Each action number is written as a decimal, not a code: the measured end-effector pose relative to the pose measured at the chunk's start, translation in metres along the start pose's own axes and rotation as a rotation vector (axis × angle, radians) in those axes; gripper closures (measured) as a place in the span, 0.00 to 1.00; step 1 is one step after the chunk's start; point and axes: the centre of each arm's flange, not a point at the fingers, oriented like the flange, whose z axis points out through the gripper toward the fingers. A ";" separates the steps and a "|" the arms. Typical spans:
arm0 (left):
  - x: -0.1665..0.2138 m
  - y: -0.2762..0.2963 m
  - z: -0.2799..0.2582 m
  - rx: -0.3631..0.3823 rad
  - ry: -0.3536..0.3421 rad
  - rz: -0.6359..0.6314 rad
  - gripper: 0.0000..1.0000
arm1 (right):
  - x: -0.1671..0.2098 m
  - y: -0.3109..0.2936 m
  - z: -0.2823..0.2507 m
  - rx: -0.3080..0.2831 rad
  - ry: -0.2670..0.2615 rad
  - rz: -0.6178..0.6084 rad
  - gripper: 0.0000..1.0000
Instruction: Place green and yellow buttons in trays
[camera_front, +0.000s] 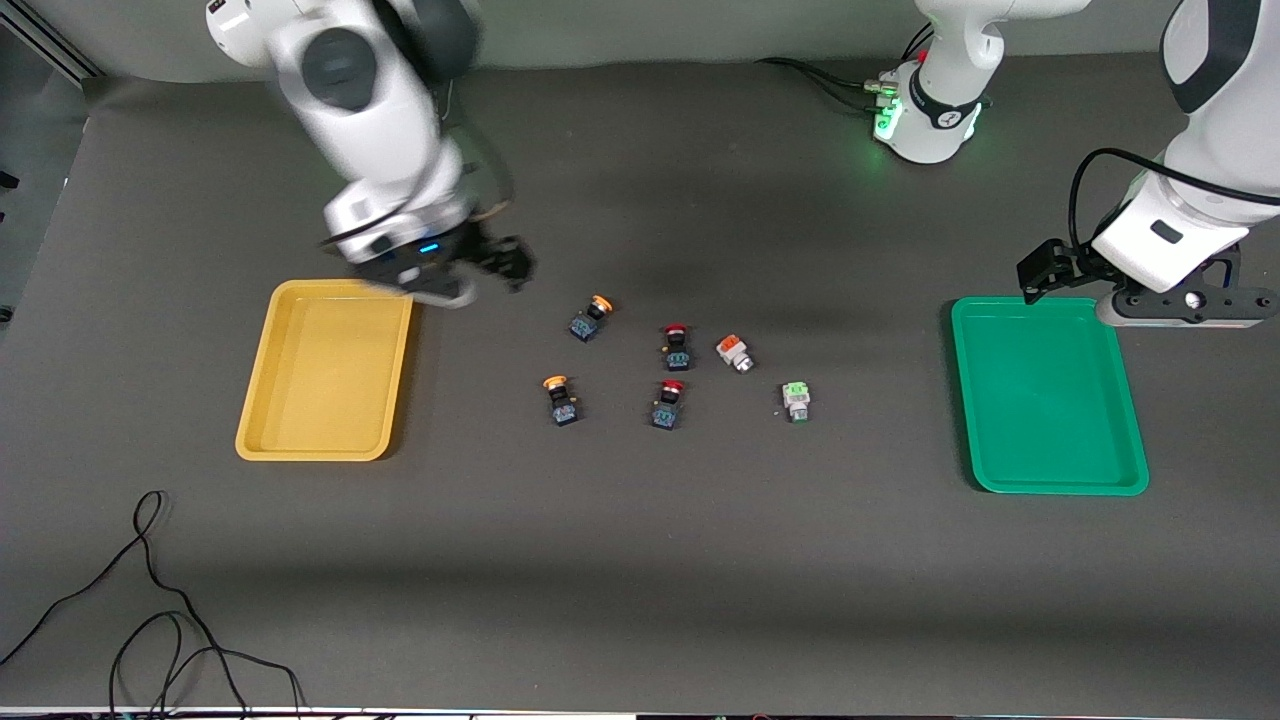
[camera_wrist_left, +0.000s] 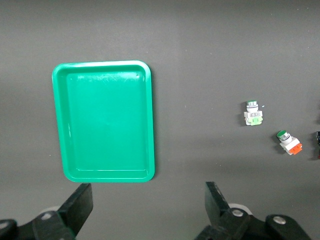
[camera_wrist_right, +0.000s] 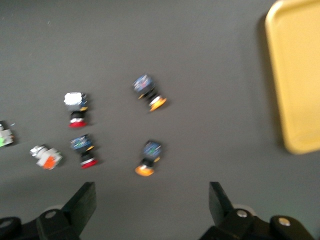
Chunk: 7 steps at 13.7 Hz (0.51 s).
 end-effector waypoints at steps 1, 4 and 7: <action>0.000 0.000 0.000 0.000 0.000 0.000 0.00 | -0.022 -0.017 0.007 0.004 0.001 0.045 0.00; 0.000 0.001 0.000 0.000 -0.003 0.001 0.00 | -0.040 -0.031 0.024 -0.010 -0.005 0.105 0.00; 0.000 0.015 0.004 -0.013 -0.010 -0.019 0.00 | -0.029 -0.025 0.073 0.003 0.004 0.143 0.00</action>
